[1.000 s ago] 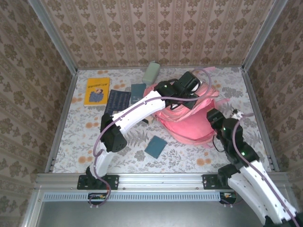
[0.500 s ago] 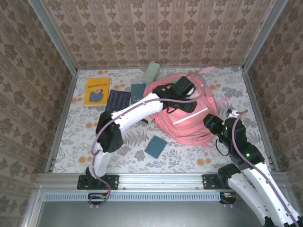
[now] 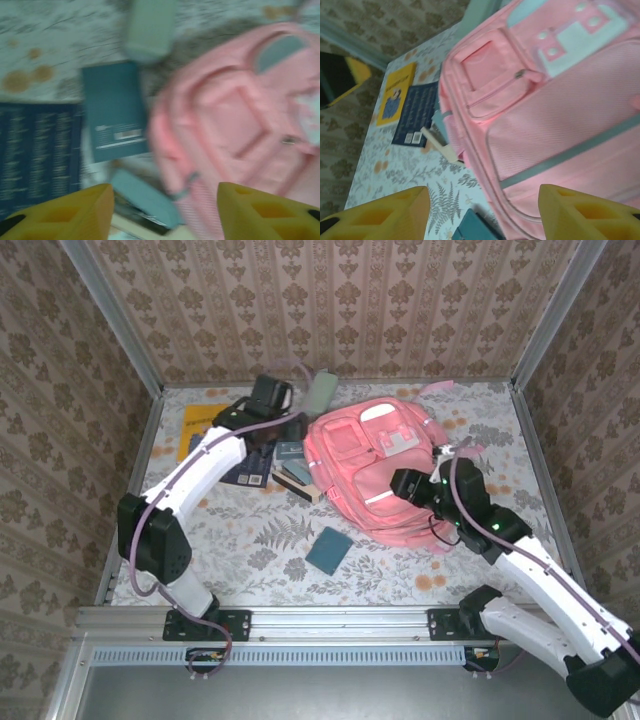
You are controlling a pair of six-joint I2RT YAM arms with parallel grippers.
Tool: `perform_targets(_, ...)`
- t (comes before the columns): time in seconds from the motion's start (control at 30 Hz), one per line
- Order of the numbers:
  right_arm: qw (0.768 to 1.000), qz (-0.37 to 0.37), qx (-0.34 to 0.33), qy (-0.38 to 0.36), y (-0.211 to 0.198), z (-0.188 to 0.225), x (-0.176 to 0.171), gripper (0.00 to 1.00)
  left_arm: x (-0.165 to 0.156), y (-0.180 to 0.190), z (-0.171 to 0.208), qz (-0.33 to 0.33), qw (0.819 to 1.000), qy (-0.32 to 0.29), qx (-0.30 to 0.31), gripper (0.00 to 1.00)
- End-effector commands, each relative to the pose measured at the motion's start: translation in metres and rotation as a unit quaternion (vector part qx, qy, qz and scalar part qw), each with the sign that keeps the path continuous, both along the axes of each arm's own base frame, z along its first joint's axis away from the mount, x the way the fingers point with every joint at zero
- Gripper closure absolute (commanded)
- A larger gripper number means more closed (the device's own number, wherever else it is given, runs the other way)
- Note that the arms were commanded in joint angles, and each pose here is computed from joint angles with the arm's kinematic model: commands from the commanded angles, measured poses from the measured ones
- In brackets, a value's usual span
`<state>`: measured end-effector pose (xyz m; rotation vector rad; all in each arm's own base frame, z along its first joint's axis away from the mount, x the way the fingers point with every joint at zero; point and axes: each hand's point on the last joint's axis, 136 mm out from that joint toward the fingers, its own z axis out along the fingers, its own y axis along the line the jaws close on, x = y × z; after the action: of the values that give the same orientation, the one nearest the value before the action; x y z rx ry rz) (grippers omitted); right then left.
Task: Pack the student bag
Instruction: Move the book from the bottom-left of the table.
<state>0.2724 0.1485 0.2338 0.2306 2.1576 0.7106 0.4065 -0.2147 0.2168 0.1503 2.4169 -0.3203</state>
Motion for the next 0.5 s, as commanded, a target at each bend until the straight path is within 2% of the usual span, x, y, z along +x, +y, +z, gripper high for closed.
perform_targets(0.0, 0.998, 0.037, -0.003, -0.043, 0.025, 0.029, 0.007, 0.4, 0.016, 0.046, -0.032, 0.049, 0.998, 0.034, -0.008, 0.51)
perform_targets(0.1, 0.997, 0.062, -0.006, -0.034, 0.045, 0.031, 0.01, 0.38, 0.033, 0.076, -0.059, 0.081, 0.994, 0.065, -0.017, 0.59)
perform_targets(0.27, 0.994, 0.104, -0.018, -0.03, 0.075, 0.031, 0.01, 0.33, 0.059, 0.105, -0.1, 0.108, 0.988, 0.11, -0.018, 0.73)
perform_targets(0.3, 0.993, 0.111, -0.02, -0.029, 0.08, 0.031, 0.009, 0.27, 0.062, 0.109, -0.107, 0.11, 0.987, 0.118, -0.016, 0.76)
perform_targets(0.4, 0.991, 0.13, -0.026, -0.019, 0.094, 0.027, 0.009, 0.21, 0.066, 0.118, -0.136, 0.121, 0.98, 0.159, -0.024, 0.92)
perform_targets(0.47, 0.99, 0.141, -0.029, -0.014, 0.102, 0.024, 0.009, 0.11, 0.064, 0.123, -0.152, 0.127, 0.976, 0.178, -0.02, 0.95)
